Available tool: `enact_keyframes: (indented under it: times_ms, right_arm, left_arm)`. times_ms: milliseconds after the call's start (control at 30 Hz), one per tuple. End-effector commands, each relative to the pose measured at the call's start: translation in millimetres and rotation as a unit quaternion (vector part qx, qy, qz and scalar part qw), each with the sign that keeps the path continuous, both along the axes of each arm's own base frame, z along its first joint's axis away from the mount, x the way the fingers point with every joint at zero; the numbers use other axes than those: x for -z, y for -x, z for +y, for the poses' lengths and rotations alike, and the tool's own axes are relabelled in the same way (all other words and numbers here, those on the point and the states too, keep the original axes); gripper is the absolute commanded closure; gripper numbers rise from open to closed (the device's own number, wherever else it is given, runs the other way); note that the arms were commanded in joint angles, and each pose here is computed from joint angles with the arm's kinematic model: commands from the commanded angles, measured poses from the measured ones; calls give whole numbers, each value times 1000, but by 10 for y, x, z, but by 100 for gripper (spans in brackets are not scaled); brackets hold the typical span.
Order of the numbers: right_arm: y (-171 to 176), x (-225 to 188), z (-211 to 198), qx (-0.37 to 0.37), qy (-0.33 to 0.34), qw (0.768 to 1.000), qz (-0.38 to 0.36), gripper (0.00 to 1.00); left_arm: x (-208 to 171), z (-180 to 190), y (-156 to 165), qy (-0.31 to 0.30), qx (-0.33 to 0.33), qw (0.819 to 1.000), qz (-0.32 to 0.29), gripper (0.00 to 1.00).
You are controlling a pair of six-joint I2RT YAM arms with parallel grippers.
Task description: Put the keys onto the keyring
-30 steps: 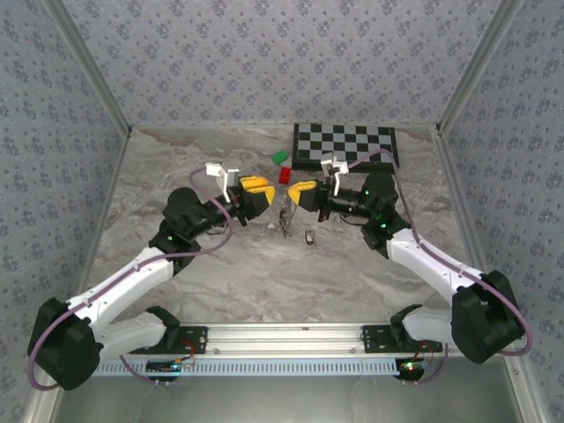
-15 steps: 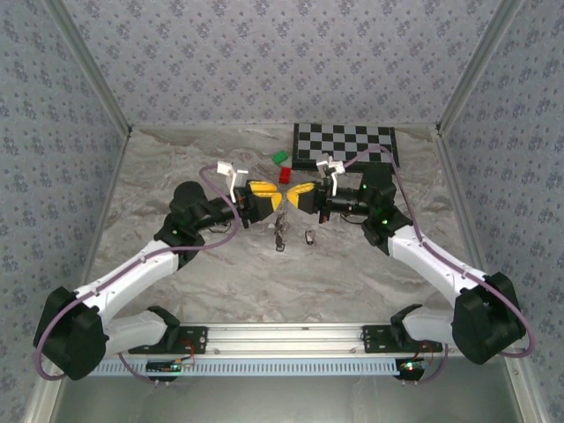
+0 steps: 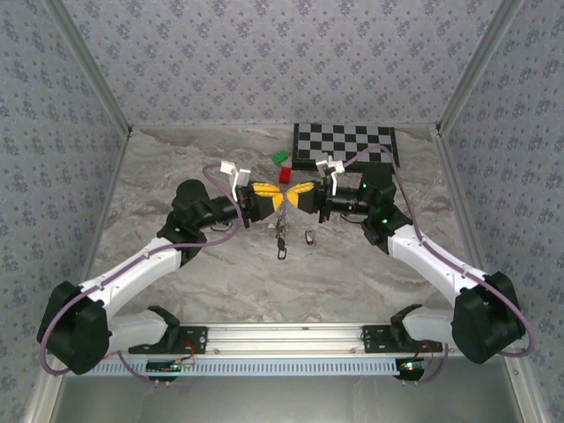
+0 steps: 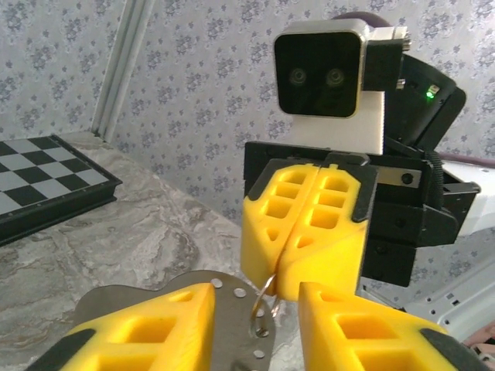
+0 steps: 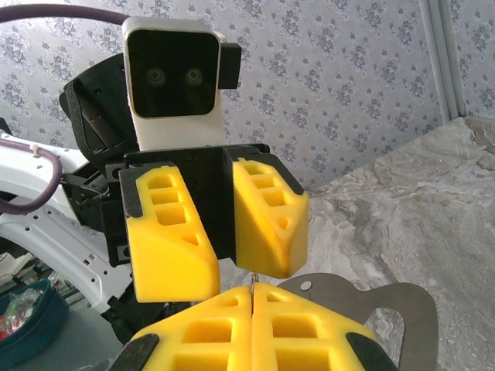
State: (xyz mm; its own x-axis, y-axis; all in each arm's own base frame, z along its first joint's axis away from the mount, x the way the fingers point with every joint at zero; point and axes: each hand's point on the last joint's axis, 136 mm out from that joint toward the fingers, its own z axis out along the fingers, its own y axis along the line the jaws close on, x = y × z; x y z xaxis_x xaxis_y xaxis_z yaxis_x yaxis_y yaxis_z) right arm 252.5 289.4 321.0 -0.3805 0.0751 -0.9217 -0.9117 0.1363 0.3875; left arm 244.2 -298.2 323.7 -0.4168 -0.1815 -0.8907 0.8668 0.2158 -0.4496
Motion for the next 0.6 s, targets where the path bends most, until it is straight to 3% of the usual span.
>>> enact_keyframes:
  times_ms: [0, 333, 567]
  right_arm:
    - [16, -178, 22, -8, -9, 1000, -26, 100]
    - [27, -192, 20, -10, -13, 1000, -26, 100]
    - [27, -190, 20, -10, -13, 1000, -27, 100]
  left_arm:
    - [-251, 1, 84, 25, 24, 999, -35, 73]
    - [-181, -17, 25, 18, 17, 999, -24, 71]
    - [-201, -26, 67, 19, 30, 999, -27, 78]
